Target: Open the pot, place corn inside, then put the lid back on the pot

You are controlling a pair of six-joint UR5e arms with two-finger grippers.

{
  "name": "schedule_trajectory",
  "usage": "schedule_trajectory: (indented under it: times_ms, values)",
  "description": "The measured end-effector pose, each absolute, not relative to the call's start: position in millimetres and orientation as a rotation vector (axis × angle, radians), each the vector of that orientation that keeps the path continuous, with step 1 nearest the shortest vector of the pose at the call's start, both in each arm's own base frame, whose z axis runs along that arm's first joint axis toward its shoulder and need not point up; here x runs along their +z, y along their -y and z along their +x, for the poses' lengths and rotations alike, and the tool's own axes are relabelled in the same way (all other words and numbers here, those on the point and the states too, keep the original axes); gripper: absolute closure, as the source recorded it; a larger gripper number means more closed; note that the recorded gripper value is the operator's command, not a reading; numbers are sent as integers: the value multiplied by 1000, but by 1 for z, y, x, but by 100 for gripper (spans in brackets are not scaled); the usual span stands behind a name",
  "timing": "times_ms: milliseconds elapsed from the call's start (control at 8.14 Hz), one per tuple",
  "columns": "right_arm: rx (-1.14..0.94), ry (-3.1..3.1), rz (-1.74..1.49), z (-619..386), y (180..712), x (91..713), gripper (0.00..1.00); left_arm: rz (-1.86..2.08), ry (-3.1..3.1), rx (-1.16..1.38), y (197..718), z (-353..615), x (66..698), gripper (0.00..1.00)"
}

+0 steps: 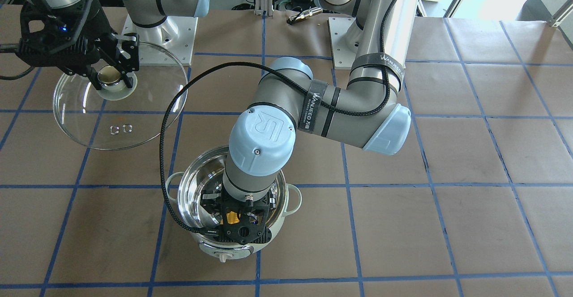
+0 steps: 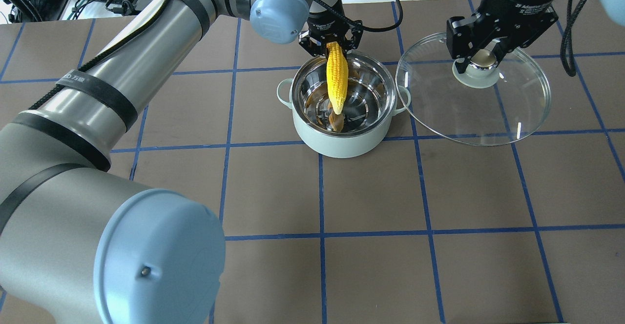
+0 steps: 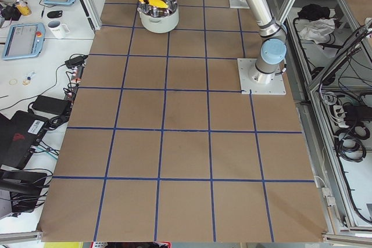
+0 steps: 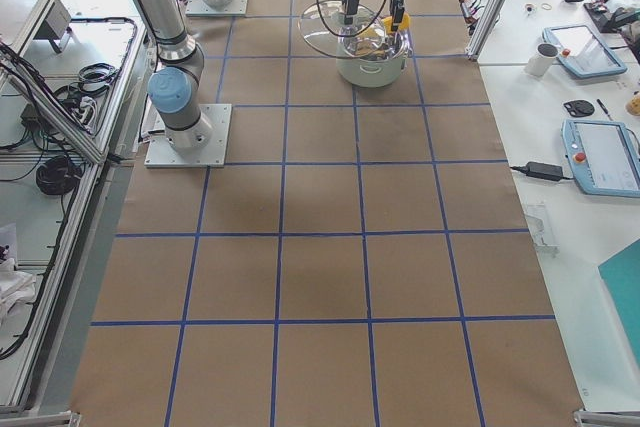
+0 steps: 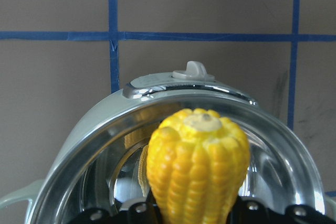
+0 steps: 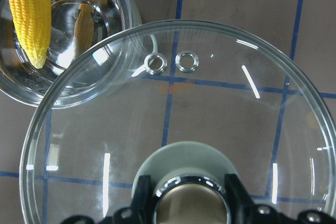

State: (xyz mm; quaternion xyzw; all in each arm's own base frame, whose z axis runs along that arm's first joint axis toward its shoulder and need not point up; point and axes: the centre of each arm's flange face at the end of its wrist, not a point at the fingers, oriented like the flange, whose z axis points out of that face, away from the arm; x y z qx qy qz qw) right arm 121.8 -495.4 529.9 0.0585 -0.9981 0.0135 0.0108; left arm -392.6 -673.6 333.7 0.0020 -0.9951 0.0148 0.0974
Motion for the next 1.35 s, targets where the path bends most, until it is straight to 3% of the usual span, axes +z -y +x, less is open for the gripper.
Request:
schedule_trajectory:
  times_ms: [123, 246, 368, 860, 1351]
  values:
    - [43, 3119, 177, 123, 495, 530, 71, 6, 2977, 40, 671, -389, 322, 44]
    - [41, 3122, 175, 124, 494, 530, 71, 12, 2998, 36, 668, -386, 314, 31]
    - [40, 3124, 173, 124, 494, 530, 71, 15, 3008, 32, 665, -384, 308, 23]
    - [41, 3125, 172, 124, 494, 530, 71, -3, 2997, 99, 667, -385, 305, 12]
    - [54, 3113, 171, 123, 495, 531, 70, -46, 2990, 138, 647, -374, 373, 9]
